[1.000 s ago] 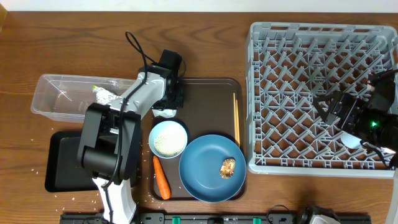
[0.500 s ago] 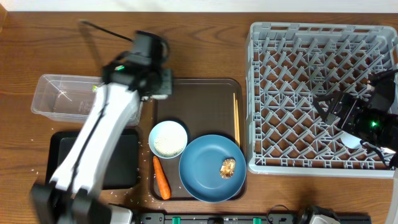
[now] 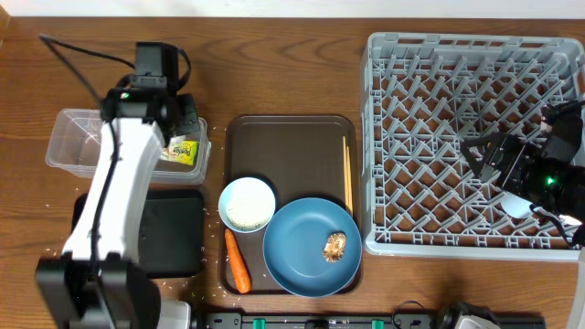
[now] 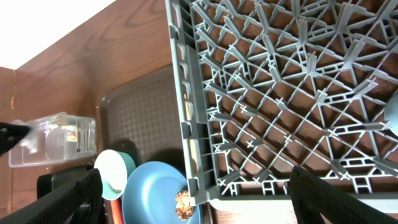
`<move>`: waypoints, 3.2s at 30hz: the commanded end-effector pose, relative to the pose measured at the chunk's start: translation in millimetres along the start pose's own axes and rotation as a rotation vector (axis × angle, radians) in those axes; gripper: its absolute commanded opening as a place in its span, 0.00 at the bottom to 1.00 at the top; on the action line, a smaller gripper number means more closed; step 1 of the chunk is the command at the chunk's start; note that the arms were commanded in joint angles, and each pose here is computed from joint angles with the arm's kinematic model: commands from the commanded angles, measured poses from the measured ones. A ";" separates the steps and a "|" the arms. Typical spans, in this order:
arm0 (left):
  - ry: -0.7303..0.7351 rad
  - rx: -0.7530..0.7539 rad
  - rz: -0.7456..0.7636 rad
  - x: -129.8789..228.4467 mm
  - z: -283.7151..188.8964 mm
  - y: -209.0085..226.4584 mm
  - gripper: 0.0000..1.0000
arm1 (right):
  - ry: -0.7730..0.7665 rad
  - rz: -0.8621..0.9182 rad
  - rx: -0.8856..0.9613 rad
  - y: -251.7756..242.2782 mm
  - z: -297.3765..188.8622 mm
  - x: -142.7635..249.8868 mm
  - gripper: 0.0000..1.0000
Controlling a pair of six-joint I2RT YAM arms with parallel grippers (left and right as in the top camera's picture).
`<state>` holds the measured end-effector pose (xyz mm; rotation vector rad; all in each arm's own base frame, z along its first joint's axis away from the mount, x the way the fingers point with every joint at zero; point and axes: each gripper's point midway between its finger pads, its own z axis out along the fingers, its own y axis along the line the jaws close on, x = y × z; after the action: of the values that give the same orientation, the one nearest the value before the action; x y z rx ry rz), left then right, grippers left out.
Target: Sort waste into correct bins and load items into the dishwasher rack
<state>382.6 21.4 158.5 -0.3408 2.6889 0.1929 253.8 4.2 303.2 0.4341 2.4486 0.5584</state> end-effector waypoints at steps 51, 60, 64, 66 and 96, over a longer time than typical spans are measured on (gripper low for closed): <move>0.507 0.217 -0.190 304.0 -27.7 -41.3 0.58 | -0.026 -0.036 -0.010 2.7 2.5 -7.1 0.96; 0.536 0.202 -0.188 308.7 1.6 -53.0 0.58 | -0.025 -0.036 -0.010 2.7 2.5 -6.8 0.95; 0.571 0.172 -0.183 313.2 10.9 -54.6 0.58 | -0.025 -0.036 -0.010 2.7 2.5 -6.8 0.95; 0.606 0.185 -0.166 317.8 13.1 -59.0 0.58 | -0.025 -0.036 -0.010 2.7 2.5 -6.9 0.95; 0.497 0.321 -0.186 278.4 -31.3 -67.0 0.09 | -0.026 -0.037 -0.010 2.7 2.5 -7.3 0.97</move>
<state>136.8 -108.4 51.1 -0.5793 3.1243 -0.3906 261.1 2.0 306.7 0.4169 2.4178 0.5485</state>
